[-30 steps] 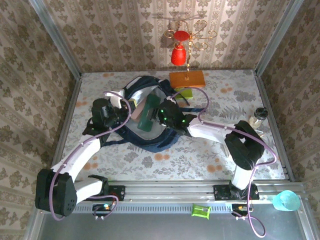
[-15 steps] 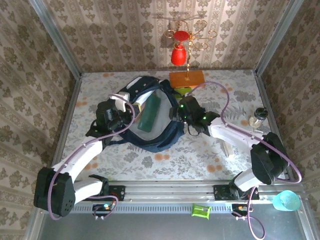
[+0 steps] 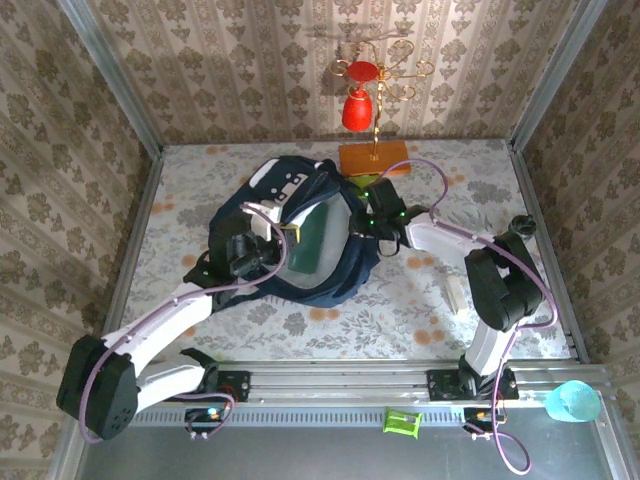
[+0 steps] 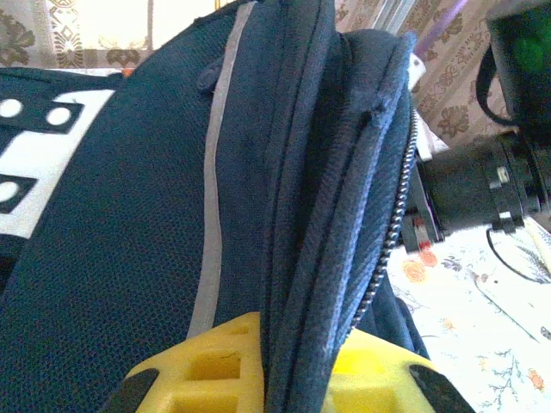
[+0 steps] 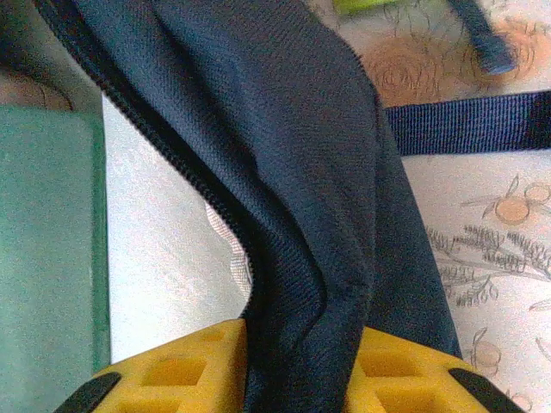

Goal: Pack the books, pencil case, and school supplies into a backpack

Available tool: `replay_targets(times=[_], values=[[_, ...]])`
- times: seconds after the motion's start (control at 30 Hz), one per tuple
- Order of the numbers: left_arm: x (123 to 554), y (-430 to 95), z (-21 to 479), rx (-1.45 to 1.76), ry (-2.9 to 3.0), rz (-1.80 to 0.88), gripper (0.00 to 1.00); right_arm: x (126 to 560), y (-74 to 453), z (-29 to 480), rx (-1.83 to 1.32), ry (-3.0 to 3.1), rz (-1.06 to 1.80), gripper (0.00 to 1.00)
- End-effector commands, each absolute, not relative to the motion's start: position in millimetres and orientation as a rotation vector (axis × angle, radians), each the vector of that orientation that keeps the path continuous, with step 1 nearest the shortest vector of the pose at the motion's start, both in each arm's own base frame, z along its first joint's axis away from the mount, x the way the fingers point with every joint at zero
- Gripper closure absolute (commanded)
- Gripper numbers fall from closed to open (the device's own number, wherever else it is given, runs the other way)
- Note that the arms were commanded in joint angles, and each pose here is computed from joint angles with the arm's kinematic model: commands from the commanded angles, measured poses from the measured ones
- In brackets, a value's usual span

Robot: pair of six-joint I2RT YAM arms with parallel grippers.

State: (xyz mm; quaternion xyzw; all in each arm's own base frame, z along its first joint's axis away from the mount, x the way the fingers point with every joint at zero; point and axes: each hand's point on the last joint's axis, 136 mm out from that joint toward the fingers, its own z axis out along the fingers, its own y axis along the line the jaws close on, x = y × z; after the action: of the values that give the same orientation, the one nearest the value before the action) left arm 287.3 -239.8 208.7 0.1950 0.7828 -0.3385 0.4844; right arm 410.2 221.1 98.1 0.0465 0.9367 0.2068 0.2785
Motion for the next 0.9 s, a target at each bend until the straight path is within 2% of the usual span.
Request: replay_targets(times=[0.0,0.13,0.27,0.37,0.47,0.6,0.67,0.77,0.87], values=[[279.4,-266.8,223.7,0.563,1.842,-0.909,0.98,418.8,236.9,113.3,0.023,2.493,0.687,0.73],[277.0,-286.5,202.3,0.645,1.860,-0.935,0.91,419.7,229.6,109.4,0.012,2.526,0.684,0.73],[270.5,-297.1,196.4,0.670,1.852,-1.021,0.77,425.1,220.9,108.2,0.051,2.524,0.726,0.73],[263.7,-294.4,196.8,0.697,1.851,-1.023,0.54,431.0,220.7,110.6,0.065,2.523,0.748,0.73],[258.6,-277.5,198.1,0.672,1.879,-0.977,0.31,434.7,201.4,113.4,0.100,2.538,0.615,0.71],[260.3,-229.1,188.1,0.504,1.978,-0.854,0.15,425.3,169.8,114.5,0.169,2.550,0.511,0.69],[268.7,-193.0,175.6,0.304,2.068,-0.807,0.12,416.0,160.2,116.9,0.188,2.541,0.478,0.69],[285.0,-133.7,153.1,-0.104,2.191,-0.793,0.14,401.1,149.7,126.1,0.208,2.509,0.445,0.67],[293.6,-116.8,144.4,-0.253,2.210,-0.852,0.14,385.7,159.6,138.3,0.188,2.459,0.519,0.66]])
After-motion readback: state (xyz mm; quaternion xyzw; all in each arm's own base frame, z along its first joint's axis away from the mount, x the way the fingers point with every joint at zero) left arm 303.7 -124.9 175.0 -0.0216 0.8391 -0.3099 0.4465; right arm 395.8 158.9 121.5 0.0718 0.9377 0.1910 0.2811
